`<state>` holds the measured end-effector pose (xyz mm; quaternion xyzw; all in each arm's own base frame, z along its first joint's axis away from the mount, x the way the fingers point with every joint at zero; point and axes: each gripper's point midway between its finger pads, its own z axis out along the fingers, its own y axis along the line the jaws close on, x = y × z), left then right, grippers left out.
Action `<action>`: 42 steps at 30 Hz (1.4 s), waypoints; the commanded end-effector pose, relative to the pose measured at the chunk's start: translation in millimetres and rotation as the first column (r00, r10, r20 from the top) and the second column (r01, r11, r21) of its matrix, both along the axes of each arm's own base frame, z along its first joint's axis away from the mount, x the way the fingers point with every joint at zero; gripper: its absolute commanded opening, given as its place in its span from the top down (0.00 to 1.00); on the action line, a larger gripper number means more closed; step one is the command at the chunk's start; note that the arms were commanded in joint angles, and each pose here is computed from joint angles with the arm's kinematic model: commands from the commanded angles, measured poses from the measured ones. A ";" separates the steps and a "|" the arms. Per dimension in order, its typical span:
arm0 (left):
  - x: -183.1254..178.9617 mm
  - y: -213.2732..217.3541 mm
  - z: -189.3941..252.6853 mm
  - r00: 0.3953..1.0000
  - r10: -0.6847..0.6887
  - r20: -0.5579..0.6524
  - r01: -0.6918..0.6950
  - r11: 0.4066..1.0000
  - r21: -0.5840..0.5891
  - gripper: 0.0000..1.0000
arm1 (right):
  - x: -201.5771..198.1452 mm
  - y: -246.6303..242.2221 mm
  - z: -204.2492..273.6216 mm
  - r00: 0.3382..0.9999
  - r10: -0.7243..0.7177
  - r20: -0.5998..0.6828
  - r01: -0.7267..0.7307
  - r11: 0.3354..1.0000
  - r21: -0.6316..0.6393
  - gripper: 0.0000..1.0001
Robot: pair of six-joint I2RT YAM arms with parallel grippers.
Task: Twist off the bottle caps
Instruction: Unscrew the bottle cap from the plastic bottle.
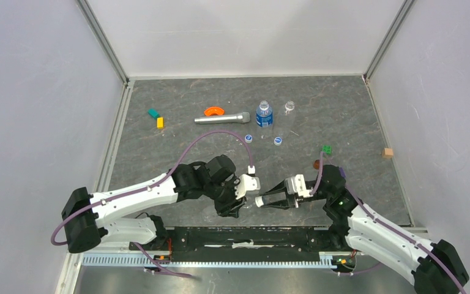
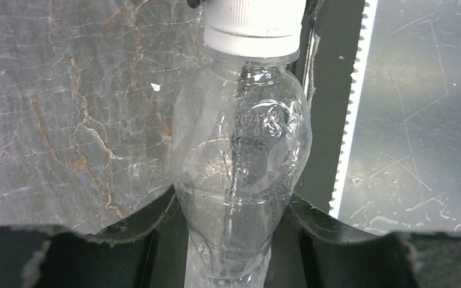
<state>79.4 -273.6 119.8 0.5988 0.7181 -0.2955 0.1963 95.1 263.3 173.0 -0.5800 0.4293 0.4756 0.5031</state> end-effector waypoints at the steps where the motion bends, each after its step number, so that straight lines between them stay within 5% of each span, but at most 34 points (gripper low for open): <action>1: -10.6 -39.8 53.3 0.992 -0.125 0.032 0.129 0.961 -0.245 0.77 | -3.0 0.3 3.7 0.967 0.050 0.252 -0.060 0.998 0.034 1.00; 8: -17.9 -41.5 53.4 0.986 -0.167 0.004 0.163 0.953 -0.254 0.76 | -4.9 -0.5 -0.7 0.864 0.126 0.487 -0.136 0.991 -0.016 1.00; 11: -13.5 -39.8 47.4 0.990 -0.141 0.010 0.140 0.963 -0.230 0.76 | 3.1 0.7 6.4 0.867 0.077 0.492 -0.090 0.996 0.002 1.00; 13: -6.6 -37.5 41.3 0.994 -0.103 0.025 0.106 0.973 -0.205 0.76 | 10.7 1.1 13.5 0.885 0.009 0.465 -0.030 0.999 0.036 0.91; 16: 6.2 -33.8 32.3 0.998 -0.036 0.059 0.045 0.986 -0.162 0.76 | 27.5 -3.9 23.1 0.917 -0.162 0.364 0.129 0.985 0.115 0.67; 21: 30.2 -27.2 21.6 0.989 0.077 0.129 -0.065 0.993 -0.095 0.77 | 47.8 -20.0 29.4 0.905 -0.385 0.183 0.348 0.915 0.206 0.45; 26: 53.5 -19.2 21.2 0.960 0.173 0.220 -0.161 0.984 -0.071 0.77 | 41.4 -27.1 42.4 0.912 -0.409 -0.018 0.397 0.872 0.286 0.42; 30: 63.5 -14.3 21.5 0.939 0.220 0.265 -0.207 0.975 -0.076 0.77 | 53.6 -27.4 46.9 0.851 -0.441 -0.286 0.509 0.828 0.235 0.44; 37: 68.4 -10.9 19.4 0.924 0.259 0.282 -0.243 0.966 -0.092 0.76 | 58.5 -6.9 29.1 0.698 -0.424 -0.577 0.509 0.861 -0.017 0.42; 42: 68.1 -12.8 18.0 0.927 0.253 0.278 -0.237 0.967 -0.087 0.76 | 48.9 7.4 22.9 0.661 -0.340 -0.668 0.424 0.905 -0.041 0.45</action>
